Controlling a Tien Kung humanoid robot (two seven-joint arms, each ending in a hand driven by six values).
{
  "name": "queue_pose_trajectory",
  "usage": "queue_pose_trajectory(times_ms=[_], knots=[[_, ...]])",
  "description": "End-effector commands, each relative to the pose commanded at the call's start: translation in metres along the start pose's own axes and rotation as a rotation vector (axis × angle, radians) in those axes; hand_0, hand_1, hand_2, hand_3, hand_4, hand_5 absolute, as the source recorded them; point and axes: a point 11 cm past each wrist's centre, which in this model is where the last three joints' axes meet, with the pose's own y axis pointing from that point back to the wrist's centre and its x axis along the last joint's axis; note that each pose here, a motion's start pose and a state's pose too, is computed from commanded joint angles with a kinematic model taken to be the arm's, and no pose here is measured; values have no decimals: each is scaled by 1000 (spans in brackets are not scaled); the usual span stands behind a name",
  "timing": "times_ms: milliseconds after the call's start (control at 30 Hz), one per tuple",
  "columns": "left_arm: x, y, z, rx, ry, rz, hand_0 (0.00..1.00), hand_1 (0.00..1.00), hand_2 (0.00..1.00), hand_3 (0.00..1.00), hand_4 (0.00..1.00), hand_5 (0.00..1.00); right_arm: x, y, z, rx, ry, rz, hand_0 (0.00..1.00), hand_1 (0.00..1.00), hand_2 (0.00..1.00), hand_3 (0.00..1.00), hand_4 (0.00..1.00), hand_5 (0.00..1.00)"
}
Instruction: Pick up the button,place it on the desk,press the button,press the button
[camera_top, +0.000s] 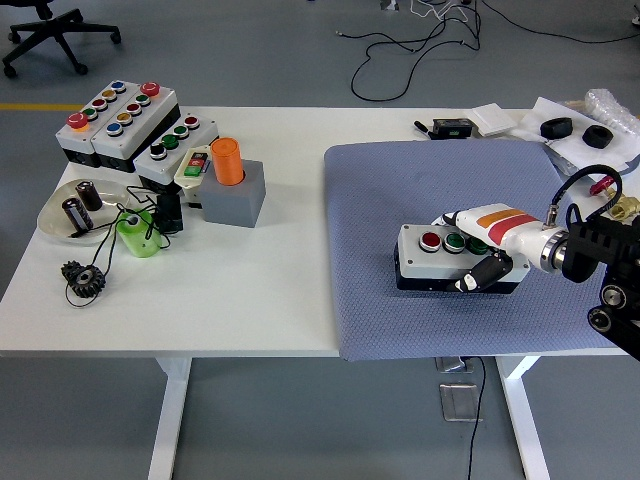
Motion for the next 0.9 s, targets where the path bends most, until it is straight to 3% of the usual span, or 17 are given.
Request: queue_pose_trajectory(times_ms=[300, 333, 500, 533, 700, 733, 900], knots=[[0, 0, 0, 2, -1, -1, 598, 529, 493, 439, 269, 996, -6, -3, 1, -20, 19, -15, 243, 85, 183, 371, 520, 2], [0, 0, 0, 2, 0, -2, 598, 529, 493, 439, 268, 995, -5, -3, 0, -15, 33, -16, 398, 203, 305, 418, 505, 2], [-1, 0, -1, 4, 0, -2, 598, 529, 493, 439, 268, 995, -2, -2, -3, 10, 65, 4, 398, 203, 305, 418, 505, 2], [-1, 0, -1, 4, 0, -3, 598, 529, 493, 439, 268, 995, -2, -2, -3, 13, 68, 8, 490, 271, 355, 470, 549, 2], [0, 0, 0, 3, 1, -2, 598, 529, 493, 439, 268, 995, -2, -1, -3, 24, 78, 11, 490, 271, 355, 470, 549, 2], [0, 0, 0, 3, 1, -2, 598, 529, 493, 438, 268, 996, -2, -1, -3, 26, 78, 9, 533, 431, 500, 701, 492, 2], [0, 0, 0, 3, 2, -2, 598, 529, 493, 438, 268, 996, -4, -1, 0, 15, 69, -13, 533, 431, 500, 701, 492, 2]])
